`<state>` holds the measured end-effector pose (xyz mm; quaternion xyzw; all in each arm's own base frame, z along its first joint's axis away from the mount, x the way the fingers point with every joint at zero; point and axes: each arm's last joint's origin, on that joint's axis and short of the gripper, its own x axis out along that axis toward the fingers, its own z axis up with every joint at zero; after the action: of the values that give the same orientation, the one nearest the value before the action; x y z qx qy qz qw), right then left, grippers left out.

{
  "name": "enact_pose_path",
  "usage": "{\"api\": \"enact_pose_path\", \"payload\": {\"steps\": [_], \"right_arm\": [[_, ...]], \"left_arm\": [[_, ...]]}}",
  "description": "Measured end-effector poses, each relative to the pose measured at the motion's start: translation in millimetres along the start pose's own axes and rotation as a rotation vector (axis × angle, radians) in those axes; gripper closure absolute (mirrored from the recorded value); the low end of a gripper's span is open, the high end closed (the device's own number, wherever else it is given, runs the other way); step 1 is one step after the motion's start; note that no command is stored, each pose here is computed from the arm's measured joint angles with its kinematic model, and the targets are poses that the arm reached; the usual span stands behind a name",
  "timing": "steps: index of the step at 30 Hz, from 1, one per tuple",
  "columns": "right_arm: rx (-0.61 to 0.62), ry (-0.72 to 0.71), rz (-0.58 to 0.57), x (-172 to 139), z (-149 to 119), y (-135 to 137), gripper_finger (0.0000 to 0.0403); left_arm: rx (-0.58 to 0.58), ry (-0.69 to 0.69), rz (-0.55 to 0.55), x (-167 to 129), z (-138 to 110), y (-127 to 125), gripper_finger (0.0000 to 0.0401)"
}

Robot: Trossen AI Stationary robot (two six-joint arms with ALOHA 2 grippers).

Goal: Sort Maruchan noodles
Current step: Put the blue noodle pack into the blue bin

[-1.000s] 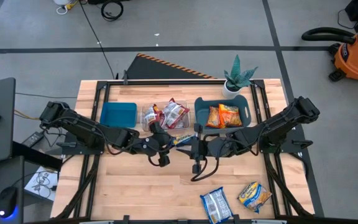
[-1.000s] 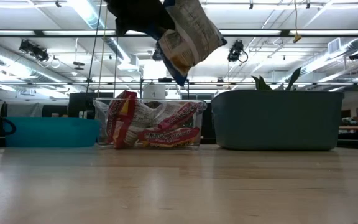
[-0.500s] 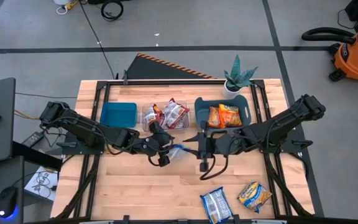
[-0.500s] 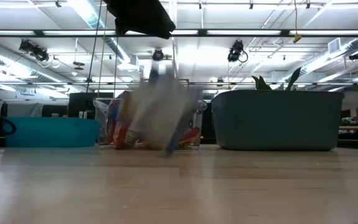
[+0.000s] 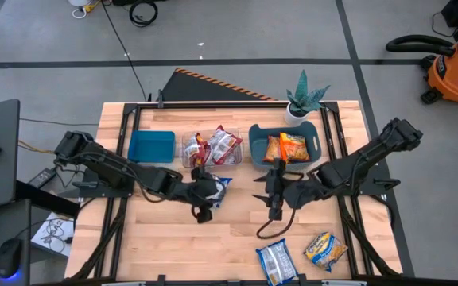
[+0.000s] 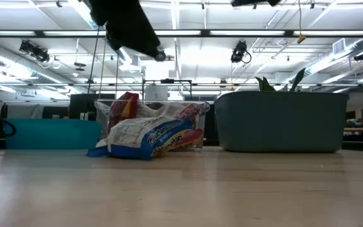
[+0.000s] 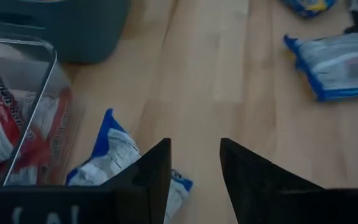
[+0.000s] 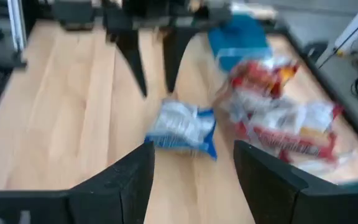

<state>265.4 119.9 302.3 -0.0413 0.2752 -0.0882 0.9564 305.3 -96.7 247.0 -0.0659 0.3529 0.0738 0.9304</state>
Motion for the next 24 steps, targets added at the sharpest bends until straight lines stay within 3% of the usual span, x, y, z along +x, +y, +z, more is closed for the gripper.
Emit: {"api": "enact_pose_path", "payload": {"steps": [6, 15, 24], "right_arm": [[-0.011, 0.064, -0.055, 12.5, -32.5, 6.8, 0.0178], [-0.004, 0.019, -0.063, 20.8, -45.0, 8.3, 0.0178], [-0.008, 0.019, -0.066, 21.8, -47.6, 8.2, 0.0178]], "left_arm": [[0.061, 0.045, 0.123, 23.2, -14.6, -9.4, 0.0229], [0.176, 0.105, 0.261, 59.4, -11.6, -3.3, 0.0148], [0.227, 0.165, 0.303, 87.8, -21.4, 5.2, 0.0159]]}}
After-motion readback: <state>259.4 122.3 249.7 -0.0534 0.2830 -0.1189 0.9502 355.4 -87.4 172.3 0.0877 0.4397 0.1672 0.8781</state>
